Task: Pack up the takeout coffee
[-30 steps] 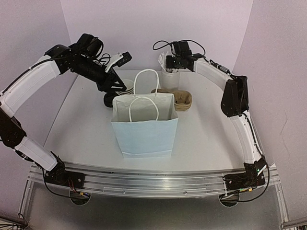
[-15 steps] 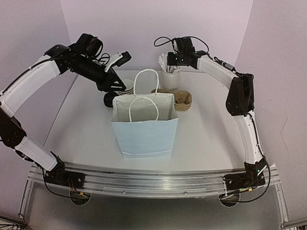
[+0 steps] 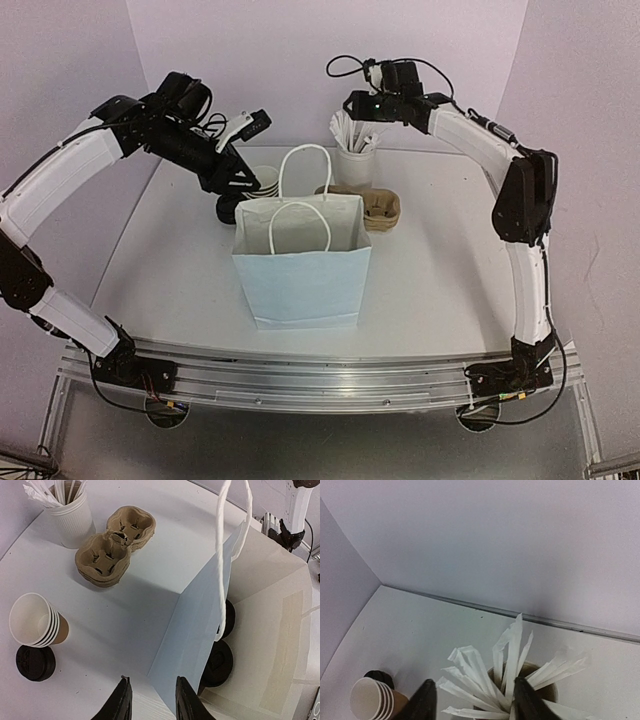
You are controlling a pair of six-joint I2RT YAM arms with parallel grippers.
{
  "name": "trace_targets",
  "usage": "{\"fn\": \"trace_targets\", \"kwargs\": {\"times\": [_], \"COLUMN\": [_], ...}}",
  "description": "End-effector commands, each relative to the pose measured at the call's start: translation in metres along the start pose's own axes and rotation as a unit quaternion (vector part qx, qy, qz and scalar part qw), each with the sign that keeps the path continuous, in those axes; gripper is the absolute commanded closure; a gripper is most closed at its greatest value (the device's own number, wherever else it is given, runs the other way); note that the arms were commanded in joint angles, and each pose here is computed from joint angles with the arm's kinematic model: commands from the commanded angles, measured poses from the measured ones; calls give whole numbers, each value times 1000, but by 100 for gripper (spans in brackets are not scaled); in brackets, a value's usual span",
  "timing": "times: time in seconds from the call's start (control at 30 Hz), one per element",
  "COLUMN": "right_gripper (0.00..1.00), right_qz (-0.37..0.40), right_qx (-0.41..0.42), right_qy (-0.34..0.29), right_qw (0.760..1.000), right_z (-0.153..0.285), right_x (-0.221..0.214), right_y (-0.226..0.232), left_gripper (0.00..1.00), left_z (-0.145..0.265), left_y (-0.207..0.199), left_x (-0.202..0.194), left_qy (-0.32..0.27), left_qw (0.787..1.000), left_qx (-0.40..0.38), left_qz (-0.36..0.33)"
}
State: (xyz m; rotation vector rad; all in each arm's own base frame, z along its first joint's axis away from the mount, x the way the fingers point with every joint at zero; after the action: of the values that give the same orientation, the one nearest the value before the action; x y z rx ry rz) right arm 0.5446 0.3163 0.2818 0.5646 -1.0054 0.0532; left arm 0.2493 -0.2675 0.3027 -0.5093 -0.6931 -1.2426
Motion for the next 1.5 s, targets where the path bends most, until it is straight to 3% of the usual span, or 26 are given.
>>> {"fn": "trace_targets", "kwargs": {"times": [0.0,0.33,0.53,0.93,1.4,1.47], "right_gripper": [32,36,42,45,65,74], "right_qz": [52,205,208,218,226,223], "right_qx": [109,102,75,89,42,37], "right_qy": [50,68,68,102,121,119], "right_qw": [991,971,973,967,966,967], "right_z": [22,28,5,-6,-33,-33], "right_x": [-19,-45,-48,-66,-85,-83], "right_y": [44,29,19,17,-6,-7], "left_gripper": [71,71,71,71,70,70], "left_z": [15,23,27,28,24,24], "left_y": [-3,-6,-2,5,11,11], "left_x": [7,1,1,-3,-1,-1], "left_qy": [-22,-25,-32,-25,-23,-24], "left_qw": [1000,1000,999,999,999,999], "left_qx": [10,7,19,34,37,37], "left_qz": [-12,-15,-3,-3,-1,-1]}}
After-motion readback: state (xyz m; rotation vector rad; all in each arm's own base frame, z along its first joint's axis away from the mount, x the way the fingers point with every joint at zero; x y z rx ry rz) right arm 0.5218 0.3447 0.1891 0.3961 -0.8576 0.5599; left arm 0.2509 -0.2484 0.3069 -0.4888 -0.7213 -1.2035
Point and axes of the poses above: each gripper's point midway between its finger pads, its own z axis back along the fingers, its own y axis along the line the jaws close on, x = y × z, the point moved 3 cm from there along z, back along the fingers, and after that the axes turned 12 degrees about -z, right-handed, at the moved point
